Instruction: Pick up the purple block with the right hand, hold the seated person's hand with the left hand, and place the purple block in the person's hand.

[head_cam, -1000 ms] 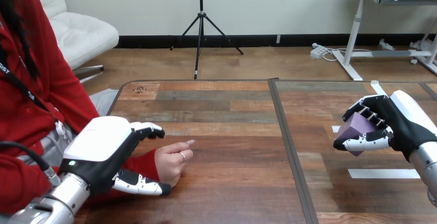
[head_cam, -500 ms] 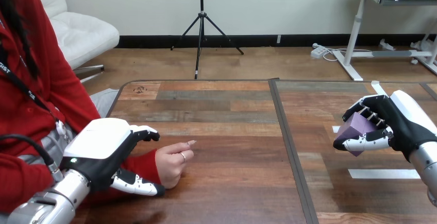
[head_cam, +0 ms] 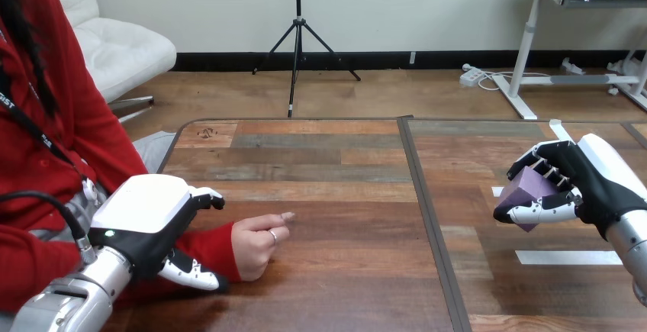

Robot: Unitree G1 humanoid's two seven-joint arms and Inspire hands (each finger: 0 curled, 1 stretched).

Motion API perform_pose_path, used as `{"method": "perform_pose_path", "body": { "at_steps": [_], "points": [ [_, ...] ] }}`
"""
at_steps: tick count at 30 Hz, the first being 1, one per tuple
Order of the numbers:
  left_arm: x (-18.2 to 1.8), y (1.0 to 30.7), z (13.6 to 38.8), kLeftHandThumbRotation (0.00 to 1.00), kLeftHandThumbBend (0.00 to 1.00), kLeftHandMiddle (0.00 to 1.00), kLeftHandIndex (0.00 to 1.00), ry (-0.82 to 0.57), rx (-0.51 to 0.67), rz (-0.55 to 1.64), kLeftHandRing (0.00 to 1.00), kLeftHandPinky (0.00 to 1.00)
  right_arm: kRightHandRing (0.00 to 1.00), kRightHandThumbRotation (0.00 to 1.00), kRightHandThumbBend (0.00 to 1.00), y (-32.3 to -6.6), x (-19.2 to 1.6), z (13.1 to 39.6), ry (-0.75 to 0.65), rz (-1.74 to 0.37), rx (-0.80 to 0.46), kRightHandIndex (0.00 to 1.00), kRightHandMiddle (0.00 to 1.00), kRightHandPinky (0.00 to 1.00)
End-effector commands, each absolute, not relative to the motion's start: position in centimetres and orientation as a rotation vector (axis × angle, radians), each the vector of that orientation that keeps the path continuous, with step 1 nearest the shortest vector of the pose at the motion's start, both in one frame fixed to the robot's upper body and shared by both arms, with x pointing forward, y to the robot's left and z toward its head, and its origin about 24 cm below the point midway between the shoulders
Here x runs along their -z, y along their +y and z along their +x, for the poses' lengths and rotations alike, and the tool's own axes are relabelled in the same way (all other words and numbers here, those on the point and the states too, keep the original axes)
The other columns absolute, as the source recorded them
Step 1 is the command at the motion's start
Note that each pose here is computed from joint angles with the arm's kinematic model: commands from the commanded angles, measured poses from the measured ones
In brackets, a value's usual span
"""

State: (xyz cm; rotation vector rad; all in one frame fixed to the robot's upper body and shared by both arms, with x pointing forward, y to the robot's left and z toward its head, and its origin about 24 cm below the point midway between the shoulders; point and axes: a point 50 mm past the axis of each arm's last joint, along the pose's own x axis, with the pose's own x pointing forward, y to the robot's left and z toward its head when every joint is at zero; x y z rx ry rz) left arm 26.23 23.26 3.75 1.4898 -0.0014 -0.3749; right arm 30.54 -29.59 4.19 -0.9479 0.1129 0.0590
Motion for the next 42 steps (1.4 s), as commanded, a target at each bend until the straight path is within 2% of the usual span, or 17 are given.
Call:
{"method": "perform_pose_path", "body": {
  "at_steps": [1,12,24,42],
  "points": [
    [-5.9,23.1,28.0,0.36,1.0,0.79,0.78,-0.063,0.311,1.558,0.78,0.75,0.4,0.0,0.66,-29.3,-7.0,31.8,-0.014,-0.919,-0.011,0.5,0.46,0.37],
    [-5.8,23.1,28.3,0.34,1.0,0.8,0.79,-0.027,0.309,1.571,0.79,0.78,0.4,0.0,0.66,-29.2,-7.1,31.9,-0.014,-0.919,-0.008,0.49,0.46,0.37],
    [-5.7,22.9,28.9,0.37,1.0,0.79,0.78,0.052,0.396,1.569,0.79,0.8,0.41,0.0,0.66,-29.1,-7.4,32.1,-0.013,-0.908,-0.002,0.49,0.46,0.38],
    [-5.2,22.1,29.3,0.39,1.0,0.75,0.74,0.069,0.459,1.534,0.74,0.7,0.42,0.0,0.67,-29.0,-7.7,32.1,-0.027,-0.921,0.003,0.5,0.46,0.4]
  ]
}}
